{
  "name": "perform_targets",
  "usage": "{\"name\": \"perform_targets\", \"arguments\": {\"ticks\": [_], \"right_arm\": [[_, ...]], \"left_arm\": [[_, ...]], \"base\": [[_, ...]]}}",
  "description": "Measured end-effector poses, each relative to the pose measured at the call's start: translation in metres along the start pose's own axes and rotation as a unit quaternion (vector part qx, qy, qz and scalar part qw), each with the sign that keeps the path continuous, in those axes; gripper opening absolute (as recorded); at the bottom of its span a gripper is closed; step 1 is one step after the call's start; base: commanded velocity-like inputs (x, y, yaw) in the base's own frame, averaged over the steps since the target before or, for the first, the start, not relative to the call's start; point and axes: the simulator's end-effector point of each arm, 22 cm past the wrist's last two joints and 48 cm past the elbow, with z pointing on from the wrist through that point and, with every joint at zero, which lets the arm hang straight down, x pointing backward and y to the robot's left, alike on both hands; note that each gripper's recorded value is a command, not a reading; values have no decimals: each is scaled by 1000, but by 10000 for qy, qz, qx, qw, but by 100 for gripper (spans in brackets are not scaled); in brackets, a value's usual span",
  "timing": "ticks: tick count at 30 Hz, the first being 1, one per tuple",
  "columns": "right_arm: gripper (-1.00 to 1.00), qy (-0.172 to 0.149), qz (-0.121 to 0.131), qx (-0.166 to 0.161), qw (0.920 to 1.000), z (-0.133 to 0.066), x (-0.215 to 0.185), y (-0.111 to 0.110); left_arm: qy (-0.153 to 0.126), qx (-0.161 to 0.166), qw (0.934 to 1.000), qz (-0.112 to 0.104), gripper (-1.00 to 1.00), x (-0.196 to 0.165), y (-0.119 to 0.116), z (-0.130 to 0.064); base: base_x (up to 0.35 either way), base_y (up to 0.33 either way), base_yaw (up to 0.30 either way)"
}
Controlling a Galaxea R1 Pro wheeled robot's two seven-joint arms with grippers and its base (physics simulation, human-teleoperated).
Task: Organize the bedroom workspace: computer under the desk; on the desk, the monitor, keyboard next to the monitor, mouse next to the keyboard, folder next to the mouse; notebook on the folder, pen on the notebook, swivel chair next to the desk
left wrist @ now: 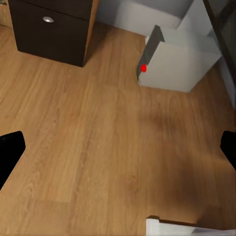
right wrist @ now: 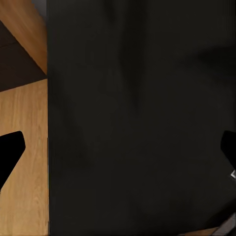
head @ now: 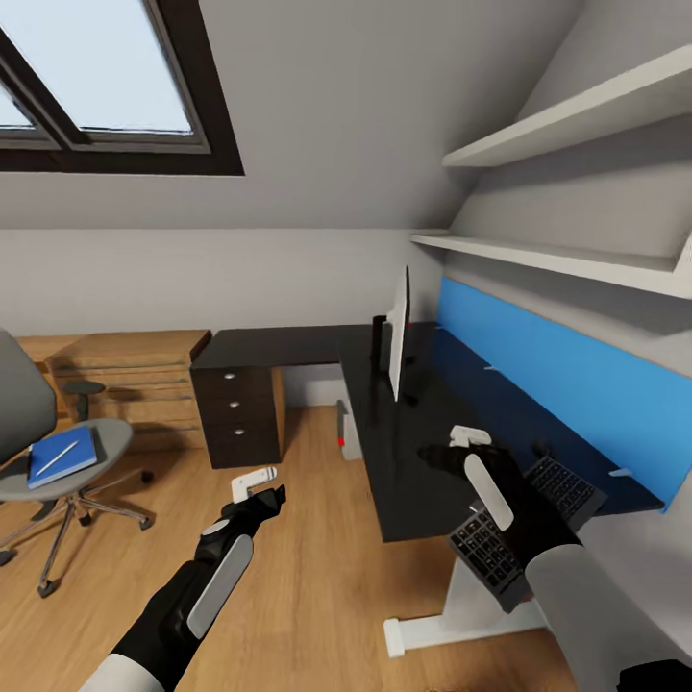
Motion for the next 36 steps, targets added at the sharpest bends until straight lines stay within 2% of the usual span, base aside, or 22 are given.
{"name": "perform_targets", "arguments": {"ticks": [8, 10, 15, 20, 26, 30, 33, 34, 36], "right_arm": [[100, -78, -11, -29, 10000, -3, -6, 4], [100, -156, -20, -65, 9999, -7, -9, 6], [100, -531, -72, -307, 9981, -34, -6, 21], [100, -637, -85, -376, 9972, -42, -6, 25], [100, -655, -33, -379, 9971, -45, -4, 23], [100, -607, 120, -413, 9972, -45, 4, 21], [100, -495, 405, -637, 9959, -46, 17, 29], [100, -427, 610, -800, 9940, -47, 23, 35], [100, -373, 834, -969, 9911, -49, 29, 41]], "left_arm": [[-32, -37, 10000, 28, 100, -3, 6, 0], [-113, 0, 9999, 11, 100, -10, 4, -2], [-543, 393, 9976, -153, 100, -18, -11, -50], [-704, 462, 9964, -123, 100, -25, -9, -65], [-747, 484, 9960, -107, 100, -27, -9, -69], [-765, 492, 9958, -104, 100, -29, -9, -71], [-775, 493, 9957, -103, 100, -30, -9, -72], [-778, 492, 9957, -104, 100, -30, -9, -72], [-786, 492, 9956, -105, 100, -31, -9, -73]], "base": [[0, 324, -46], [0, 236, -4], [0, 86, -1], [0, 18, -6], [0, 3, -126], [0, 1, -224], [0, 0, -239], [0, 0, -242], [0, 0, -244]]}}
